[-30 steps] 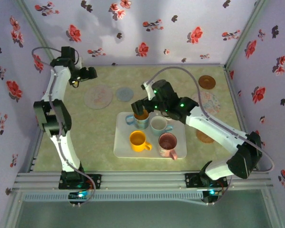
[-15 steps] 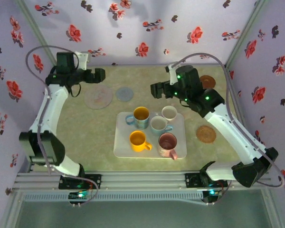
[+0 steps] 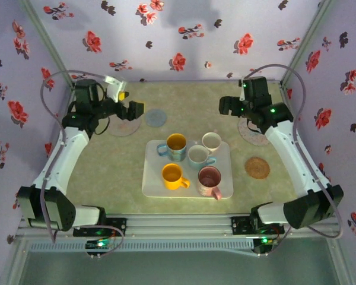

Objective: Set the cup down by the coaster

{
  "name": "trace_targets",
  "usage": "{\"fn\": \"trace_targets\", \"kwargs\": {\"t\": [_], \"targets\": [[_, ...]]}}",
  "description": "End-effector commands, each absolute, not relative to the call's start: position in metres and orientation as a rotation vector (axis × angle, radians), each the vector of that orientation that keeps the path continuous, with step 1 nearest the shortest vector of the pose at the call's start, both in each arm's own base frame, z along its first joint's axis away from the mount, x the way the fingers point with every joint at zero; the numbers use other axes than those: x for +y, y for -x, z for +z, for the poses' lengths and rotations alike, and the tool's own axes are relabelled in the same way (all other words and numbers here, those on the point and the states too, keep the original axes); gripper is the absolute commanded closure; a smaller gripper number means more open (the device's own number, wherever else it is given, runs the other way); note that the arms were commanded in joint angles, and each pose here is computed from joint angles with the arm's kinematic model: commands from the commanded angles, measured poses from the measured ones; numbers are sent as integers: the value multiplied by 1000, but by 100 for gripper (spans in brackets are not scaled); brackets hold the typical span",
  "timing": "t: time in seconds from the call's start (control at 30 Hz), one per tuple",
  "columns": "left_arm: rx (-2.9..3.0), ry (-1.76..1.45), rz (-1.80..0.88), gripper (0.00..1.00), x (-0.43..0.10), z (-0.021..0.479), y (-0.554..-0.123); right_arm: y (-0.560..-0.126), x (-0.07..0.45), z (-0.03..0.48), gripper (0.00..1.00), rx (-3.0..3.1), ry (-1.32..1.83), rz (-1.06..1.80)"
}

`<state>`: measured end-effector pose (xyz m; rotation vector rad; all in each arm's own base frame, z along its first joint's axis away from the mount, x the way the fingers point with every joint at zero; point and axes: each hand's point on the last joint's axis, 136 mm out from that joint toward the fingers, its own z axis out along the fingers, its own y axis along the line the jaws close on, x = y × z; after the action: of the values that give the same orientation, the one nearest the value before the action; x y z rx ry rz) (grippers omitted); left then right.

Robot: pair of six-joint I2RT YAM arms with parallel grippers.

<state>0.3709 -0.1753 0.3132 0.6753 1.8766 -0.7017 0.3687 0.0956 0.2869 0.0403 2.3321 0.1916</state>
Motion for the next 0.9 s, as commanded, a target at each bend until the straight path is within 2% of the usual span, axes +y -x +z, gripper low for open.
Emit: {"fn": "trace_targets", "kwargs": {"t": [0.0, 0.37, 0.6, 0.87], "targets": [[1834, -780, -739, 0, -191, 305, -355, -372, 75, 254, 7, 2425, -156, 174], [1860, -812, -808, 1, -212, 269, -336, -403, 36, 180, 8, 2578, -315, 89], [1861, -803, -825, 0, -218, 261, -334, -417, 17, 128, 14, 2699, -359, 18], [1885, -818, -838, 1, -222, 251, -331, -435, 11, 88, 17, 2767, -395, 41]]}}
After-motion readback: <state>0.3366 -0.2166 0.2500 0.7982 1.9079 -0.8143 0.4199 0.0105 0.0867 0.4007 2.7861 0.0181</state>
